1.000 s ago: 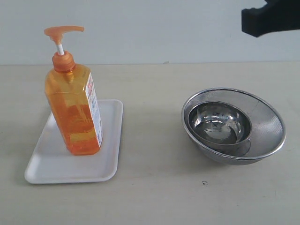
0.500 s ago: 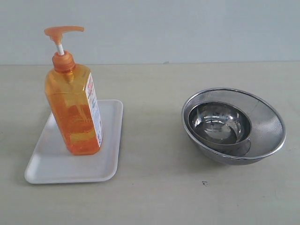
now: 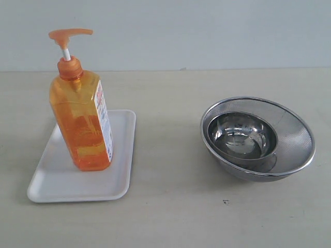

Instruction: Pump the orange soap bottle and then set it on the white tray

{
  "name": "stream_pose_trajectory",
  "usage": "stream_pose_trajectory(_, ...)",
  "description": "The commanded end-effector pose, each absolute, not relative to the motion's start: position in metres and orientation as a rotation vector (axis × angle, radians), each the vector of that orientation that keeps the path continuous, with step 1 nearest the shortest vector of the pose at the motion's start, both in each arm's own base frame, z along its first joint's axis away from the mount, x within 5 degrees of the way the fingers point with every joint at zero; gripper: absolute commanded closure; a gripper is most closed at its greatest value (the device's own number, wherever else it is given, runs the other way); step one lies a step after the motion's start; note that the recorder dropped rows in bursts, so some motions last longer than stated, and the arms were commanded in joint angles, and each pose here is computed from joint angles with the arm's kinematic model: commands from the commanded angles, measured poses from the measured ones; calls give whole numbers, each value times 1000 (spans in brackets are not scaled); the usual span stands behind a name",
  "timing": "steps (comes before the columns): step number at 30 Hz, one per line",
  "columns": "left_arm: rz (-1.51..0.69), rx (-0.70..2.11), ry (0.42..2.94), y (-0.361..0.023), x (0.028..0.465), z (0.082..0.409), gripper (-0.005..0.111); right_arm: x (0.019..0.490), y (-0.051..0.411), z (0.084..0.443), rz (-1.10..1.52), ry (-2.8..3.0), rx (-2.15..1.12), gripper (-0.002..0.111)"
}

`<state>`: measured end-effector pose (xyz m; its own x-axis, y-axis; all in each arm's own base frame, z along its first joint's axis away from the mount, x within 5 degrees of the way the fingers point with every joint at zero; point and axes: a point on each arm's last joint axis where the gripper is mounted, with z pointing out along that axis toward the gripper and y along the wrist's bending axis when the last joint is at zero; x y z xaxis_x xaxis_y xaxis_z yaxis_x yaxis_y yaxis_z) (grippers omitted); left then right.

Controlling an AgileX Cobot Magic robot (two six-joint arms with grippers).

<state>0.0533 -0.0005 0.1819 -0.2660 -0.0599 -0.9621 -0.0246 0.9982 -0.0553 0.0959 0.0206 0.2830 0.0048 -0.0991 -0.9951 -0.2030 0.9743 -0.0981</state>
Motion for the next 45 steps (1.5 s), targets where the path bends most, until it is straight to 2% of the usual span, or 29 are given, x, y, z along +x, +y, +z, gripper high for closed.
stream_pose_trajectory(1, -48, -70, 1839, -1, 53, 181, 102, 89, 18, 272, 89, 1569, -225, 108)
stream_pose_trajectory(27, -48, -70, 1839, -1, 53, 181, 102, 62, 14, 210, 176, 1559, -170, 108)
stream_pose_trajectory(45, -48, -70, 1839, -1, 53, 181, 102, 55, 10, 213, 150, 1478, -131, 108)
